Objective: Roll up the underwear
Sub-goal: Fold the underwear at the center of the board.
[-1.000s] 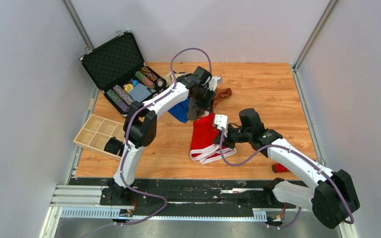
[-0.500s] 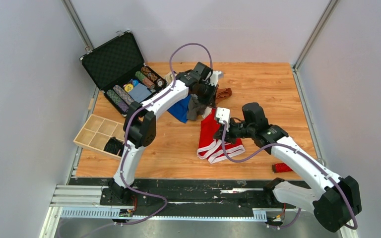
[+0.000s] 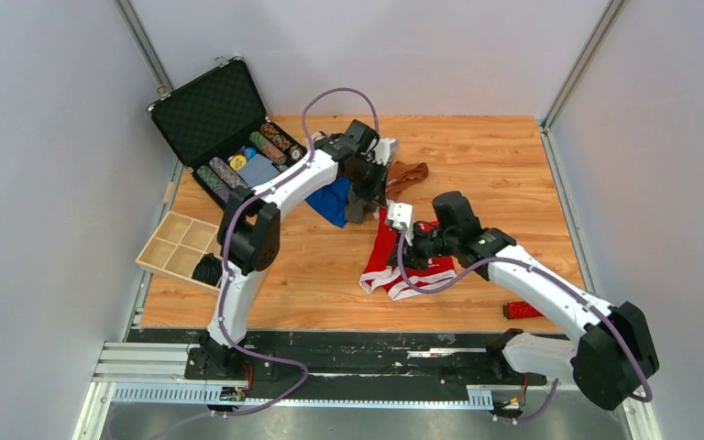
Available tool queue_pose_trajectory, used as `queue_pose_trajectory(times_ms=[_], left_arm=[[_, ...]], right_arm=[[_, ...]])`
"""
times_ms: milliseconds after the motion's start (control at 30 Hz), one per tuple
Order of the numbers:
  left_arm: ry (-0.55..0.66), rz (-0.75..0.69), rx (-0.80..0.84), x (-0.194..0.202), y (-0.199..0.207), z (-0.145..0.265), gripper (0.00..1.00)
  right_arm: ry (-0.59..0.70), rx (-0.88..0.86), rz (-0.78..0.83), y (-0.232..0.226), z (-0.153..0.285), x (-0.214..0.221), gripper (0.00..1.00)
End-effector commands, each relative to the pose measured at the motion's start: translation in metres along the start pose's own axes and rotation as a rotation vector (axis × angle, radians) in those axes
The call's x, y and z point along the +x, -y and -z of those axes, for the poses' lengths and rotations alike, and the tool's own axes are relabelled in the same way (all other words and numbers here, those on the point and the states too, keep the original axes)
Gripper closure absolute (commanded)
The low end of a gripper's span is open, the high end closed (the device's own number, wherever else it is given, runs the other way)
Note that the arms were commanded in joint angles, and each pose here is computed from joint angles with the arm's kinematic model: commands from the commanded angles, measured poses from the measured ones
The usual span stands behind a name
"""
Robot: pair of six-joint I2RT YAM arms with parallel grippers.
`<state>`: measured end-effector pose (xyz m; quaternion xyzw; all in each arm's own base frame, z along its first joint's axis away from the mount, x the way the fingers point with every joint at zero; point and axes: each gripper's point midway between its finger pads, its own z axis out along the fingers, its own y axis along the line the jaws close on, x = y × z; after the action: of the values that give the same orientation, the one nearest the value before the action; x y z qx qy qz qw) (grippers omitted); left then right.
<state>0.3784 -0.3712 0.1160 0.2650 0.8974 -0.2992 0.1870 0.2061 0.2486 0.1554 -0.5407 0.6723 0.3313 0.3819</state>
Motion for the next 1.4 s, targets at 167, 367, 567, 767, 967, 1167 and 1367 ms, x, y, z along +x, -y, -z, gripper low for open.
queue_pose_trajectory(times_ms=[167,367,567,767,967,1167,1367], left_arm=[[0.100,0.050,-0.034,-0.006,-0.052,0.089,1.00],[0.101,0.067,-0.079,0.012,-0.077,0.128,1.00],[0.126,0.073,-0.101,0.006,-0.083,0.141,1.00],[0.102,0.120,-0.046,-0.002,-0.076,0.114,1.00],[0.077,0.058,0.015,-0.014,-0.045,0.073,1.00],[0.087,0.001,0.021,-0.032,-0.025,0.040,1.00],[0.093,-0.059,0.009,-0.044,-0.013,0.012,1.00]], right_arm=[[0.072,-0.218,0.073,-0.038,-0.056,-0.063,1.00],[0.104,-0.295,0.120,-0.043,-0.097,-0.105,1.00],[0.110,-0.269,0.138,-0.039,-0.099,-0.112,1.00],[0.069,-0.160,0.068,-0.014,-0.073,-0.077,1.00],[0.045,-0.090,0.038,0.003,-0.045,-0.047,1.00],[0.030,-0.023,-0.012,0.014,-0.022,-0.023,1.00],[0.009,0.033,-0.071,0.028,-0.006,0.005,1.00]])
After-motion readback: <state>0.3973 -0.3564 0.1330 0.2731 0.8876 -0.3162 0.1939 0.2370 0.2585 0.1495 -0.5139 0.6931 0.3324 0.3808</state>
